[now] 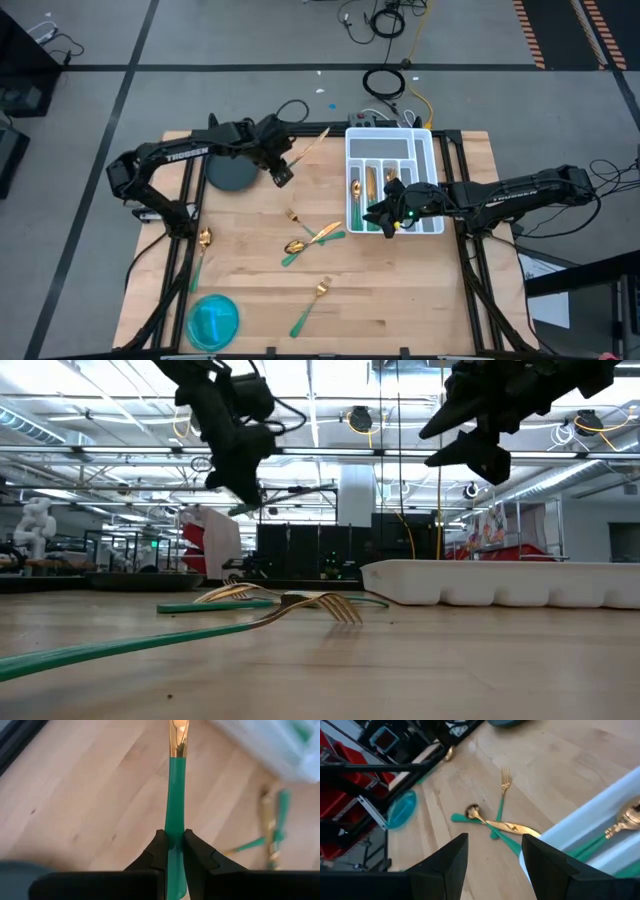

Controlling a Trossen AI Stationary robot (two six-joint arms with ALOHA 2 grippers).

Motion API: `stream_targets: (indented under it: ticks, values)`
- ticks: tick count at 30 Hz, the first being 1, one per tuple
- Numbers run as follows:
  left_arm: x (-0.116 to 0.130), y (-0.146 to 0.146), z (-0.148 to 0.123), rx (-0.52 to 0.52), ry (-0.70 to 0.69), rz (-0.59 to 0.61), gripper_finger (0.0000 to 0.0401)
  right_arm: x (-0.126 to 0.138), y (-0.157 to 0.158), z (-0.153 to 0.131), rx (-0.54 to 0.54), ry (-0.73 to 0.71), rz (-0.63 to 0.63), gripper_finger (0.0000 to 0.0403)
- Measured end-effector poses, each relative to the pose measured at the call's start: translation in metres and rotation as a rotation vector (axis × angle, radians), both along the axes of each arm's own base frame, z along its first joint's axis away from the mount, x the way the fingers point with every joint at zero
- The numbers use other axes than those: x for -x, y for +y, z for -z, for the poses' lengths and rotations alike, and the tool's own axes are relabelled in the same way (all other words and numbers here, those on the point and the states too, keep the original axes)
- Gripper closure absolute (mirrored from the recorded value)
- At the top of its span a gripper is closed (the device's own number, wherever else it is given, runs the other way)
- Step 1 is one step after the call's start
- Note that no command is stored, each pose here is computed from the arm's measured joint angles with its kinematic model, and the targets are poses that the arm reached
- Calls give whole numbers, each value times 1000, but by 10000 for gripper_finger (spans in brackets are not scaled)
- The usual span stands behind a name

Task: Sort silverware
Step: Put the green knife on the silverware organizer

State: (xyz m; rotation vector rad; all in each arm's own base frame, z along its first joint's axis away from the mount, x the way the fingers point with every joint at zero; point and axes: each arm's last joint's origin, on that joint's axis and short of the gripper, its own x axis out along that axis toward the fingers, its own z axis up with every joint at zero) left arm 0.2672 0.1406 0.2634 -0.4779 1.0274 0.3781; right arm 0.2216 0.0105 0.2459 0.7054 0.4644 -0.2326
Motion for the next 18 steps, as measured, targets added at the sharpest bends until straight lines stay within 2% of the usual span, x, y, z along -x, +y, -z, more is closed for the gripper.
stream_targets:
  ticks: [5, 11, 18]
  values:
    - [-8, -1, -14, 32, -158, -10, 367, 1, 3, -9, -2, -78, -18, 225]
    - [-26, 3, -31, 89, -436, -4, 367, 10, 15, -32, 21, -247, -84, 225]
    - [-38, 7, -52, 150, -686, -26, 367, 35, 23, -57, 82, -394, -27, 225]
